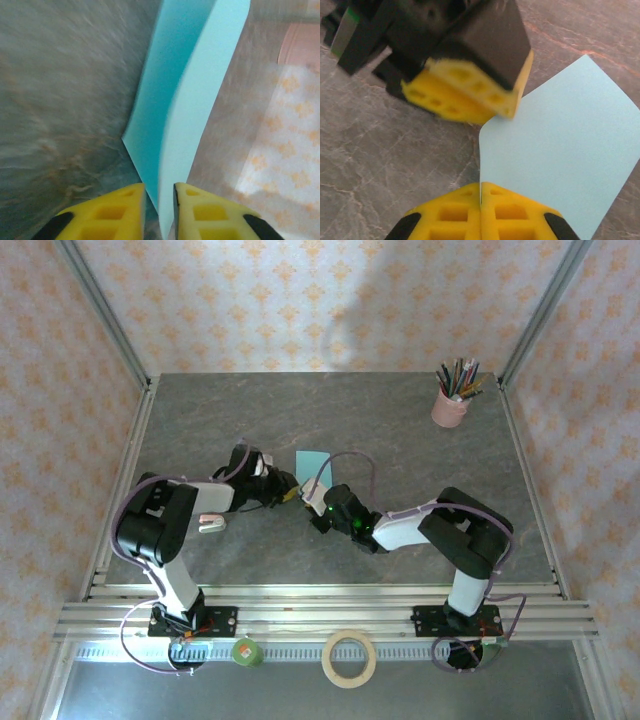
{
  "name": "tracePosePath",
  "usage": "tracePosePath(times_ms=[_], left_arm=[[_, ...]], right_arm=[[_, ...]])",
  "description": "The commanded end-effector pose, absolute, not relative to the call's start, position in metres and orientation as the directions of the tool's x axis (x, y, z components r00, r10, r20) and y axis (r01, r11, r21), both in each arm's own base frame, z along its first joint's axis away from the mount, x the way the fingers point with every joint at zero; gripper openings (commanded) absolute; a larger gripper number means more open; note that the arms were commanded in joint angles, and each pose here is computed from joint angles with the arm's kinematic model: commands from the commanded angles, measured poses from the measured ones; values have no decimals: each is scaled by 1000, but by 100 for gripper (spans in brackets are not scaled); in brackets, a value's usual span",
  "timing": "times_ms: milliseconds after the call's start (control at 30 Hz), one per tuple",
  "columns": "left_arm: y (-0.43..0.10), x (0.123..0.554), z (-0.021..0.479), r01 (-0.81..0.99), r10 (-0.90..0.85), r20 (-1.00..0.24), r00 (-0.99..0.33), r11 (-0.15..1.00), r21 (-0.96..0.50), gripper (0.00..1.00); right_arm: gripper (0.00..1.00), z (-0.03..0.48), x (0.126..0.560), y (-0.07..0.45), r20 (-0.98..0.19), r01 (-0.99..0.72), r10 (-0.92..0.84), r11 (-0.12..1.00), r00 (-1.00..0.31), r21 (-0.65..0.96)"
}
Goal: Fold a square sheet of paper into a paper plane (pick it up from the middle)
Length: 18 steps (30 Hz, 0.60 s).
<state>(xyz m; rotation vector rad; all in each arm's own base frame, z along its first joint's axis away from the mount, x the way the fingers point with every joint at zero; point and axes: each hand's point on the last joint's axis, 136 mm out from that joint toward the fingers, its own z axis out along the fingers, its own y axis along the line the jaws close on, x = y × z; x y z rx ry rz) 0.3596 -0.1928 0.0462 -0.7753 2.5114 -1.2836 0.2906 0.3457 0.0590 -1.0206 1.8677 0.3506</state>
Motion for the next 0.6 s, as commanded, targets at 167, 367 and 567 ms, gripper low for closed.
tracePosePath(times_ms=[167, 367, 567], left_arm=[[-180, 391, 93, -178, -496, -175, -850, 585, -791, 36], [-207, 393, 77, -130, -402, -188, -896, 643, -755, 35], [-231, 396, 47, -98, -289, -183, -940, 739, -666, 27]], right_arm=[[1, 68, 263, 352, -857, -816, -416, 578, -304, 9], [0, 63, 250, 352, -845, -806, -359, 577, -396, 132], [0, 61, 242, 349, -834, -799, -340, 573, -435, 183]])
